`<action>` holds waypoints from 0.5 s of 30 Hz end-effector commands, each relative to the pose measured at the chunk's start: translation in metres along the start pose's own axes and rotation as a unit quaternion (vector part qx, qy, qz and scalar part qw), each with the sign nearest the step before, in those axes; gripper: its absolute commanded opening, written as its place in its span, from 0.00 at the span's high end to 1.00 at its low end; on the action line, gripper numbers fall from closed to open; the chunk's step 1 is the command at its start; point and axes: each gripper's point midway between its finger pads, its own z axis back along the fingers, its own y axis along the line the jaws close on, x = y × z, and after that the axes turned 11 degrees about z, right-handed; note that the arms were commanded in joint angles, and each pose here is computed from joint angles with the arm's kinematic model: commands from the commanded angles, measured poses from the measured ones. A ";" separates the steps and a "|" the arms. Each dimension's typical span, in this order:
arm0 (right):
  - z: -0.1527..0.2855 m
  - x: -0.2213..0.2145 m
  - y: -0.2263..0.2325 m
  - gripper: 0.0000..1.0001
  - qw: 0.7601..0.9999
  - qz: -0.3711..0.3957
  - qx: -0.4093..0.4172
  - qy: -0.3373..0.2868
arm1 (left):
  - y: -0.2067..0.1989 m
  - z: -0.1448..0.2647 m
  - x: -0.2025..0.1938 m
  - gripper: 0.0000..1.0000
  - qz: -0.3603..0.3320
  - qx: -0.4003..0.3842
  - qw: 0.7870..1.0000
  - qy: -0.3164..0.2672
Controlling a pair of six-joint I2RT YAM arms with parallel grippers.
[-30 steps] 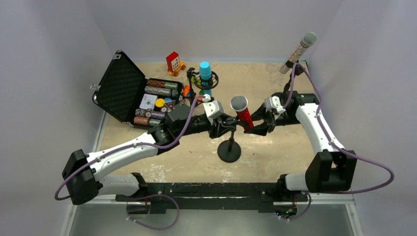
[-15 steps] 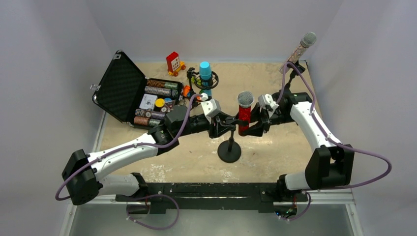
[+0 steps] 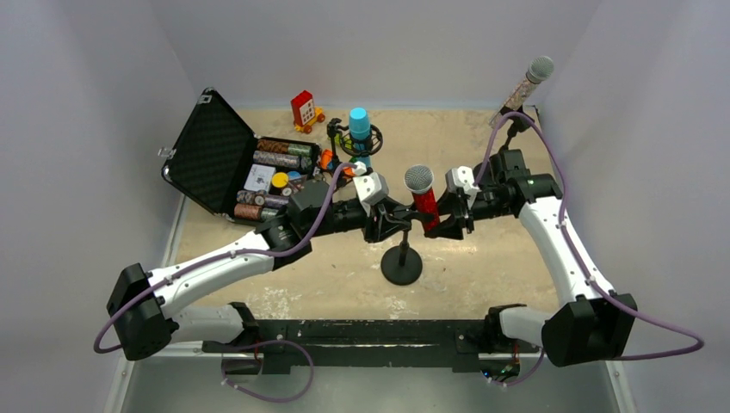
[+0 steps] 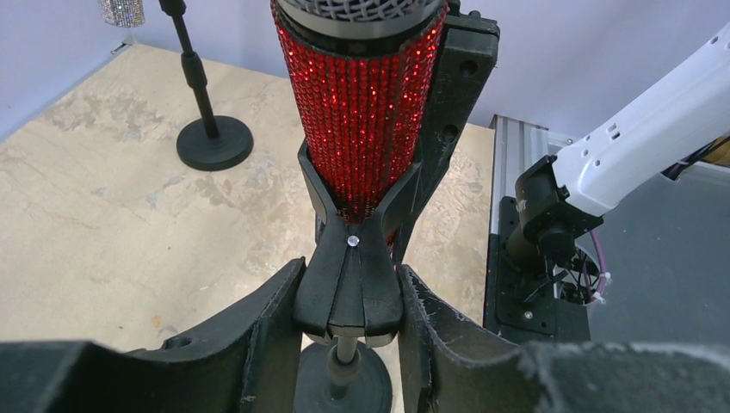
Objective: Attach the microphones to the stand
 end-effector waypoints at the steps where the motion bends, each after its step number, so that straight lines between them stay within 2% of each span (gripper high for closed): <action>1: 0.005 -0.008 -0.014 1.00 0.998 0.016 -0.022 0.059 | -0.016 0.006 0.003 0.56 0.017 -0.025 0.999 0.018; 5: 0.007 -0.002 -0.015 1.00 0.997 0.023 -0.026 0.067 | -0.017 0.007 0.005 0.49 0.019 -0.025 0.999 0.017; 15: 0.009 0.004 -0.008 0.50 0.997 0.020 -0.034 0.060 | -0.023 0.026 0.020 0.20 0.014 -0.015 1.000 -0.011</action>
